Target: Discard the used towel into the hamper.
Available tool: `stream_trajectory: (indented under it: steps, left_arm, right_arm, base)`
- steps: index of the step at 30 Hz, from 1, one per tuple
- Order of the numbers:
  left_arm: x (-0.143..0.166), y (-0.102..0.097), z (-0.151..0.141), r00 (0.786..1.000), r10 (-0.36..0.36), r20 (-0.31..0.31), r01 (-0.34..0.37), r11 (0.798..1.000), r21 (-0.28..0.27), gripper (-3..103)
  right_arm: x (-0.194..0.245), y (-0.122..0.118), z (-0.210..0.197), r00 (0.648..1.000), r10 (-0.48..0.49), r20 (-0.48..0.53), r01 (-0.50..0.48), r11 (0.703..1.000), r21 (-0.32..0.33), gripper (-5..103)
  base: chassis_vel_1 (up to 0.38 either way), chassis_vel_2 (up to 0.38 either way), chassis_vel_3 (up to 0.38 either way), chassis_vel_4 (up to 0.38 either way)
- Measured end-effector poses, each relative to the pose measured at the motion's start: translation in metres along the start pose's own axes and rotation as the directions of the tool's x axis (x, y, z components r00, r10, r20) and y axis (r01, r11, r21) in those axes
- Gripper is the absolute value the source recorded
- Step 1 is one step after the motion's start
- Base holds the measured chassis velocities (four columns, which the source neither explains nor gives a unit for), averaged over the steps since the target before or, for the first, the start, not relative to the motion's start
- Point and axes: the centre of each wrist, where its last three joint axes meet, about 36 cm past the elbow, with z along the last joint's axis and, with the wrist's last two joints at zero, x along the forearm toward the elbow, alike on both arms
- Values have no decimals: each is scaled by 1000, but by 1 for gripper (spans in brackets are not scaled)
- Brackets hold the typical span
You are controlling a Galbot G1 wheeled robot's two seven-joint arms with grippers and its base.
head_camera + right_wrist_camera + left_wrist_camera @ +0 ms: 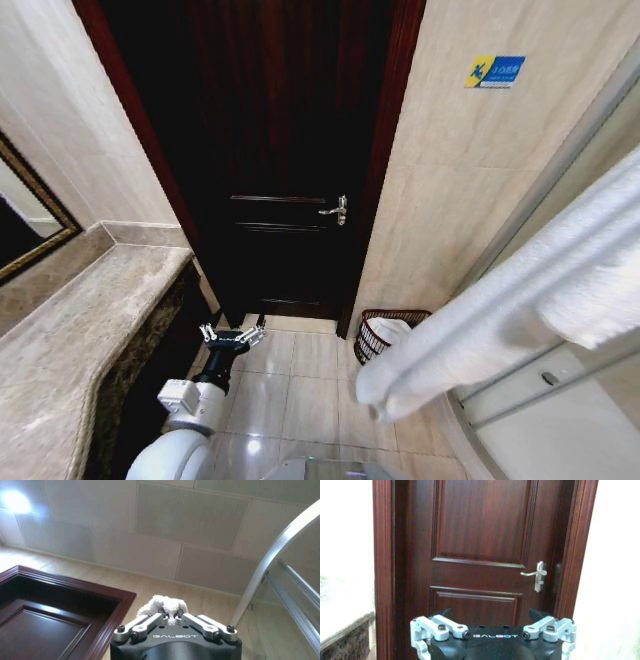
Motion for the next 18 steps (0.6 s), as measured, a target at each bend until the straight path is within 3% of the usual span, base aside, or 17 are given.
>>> stream_trajectory:
  steps: [8, 18]
  left_arm:
    - [0, 0, 0, 1000, 0, 0, 0, 1000, 0, 100]
    - [0, 0, 0, 1000, 0, 0, 0, 1000, 0, 100]
  right_arm:
    - [5, 4, -3, 1000, 1, -6, -1, 1000, -2, 2]
    - [2, 0, -8, 1000, 6, 9, -6, 1000, 4, 2]
  base:
    - [-7, 3, 9, -8]
    - [-140, 132, 137, -137]
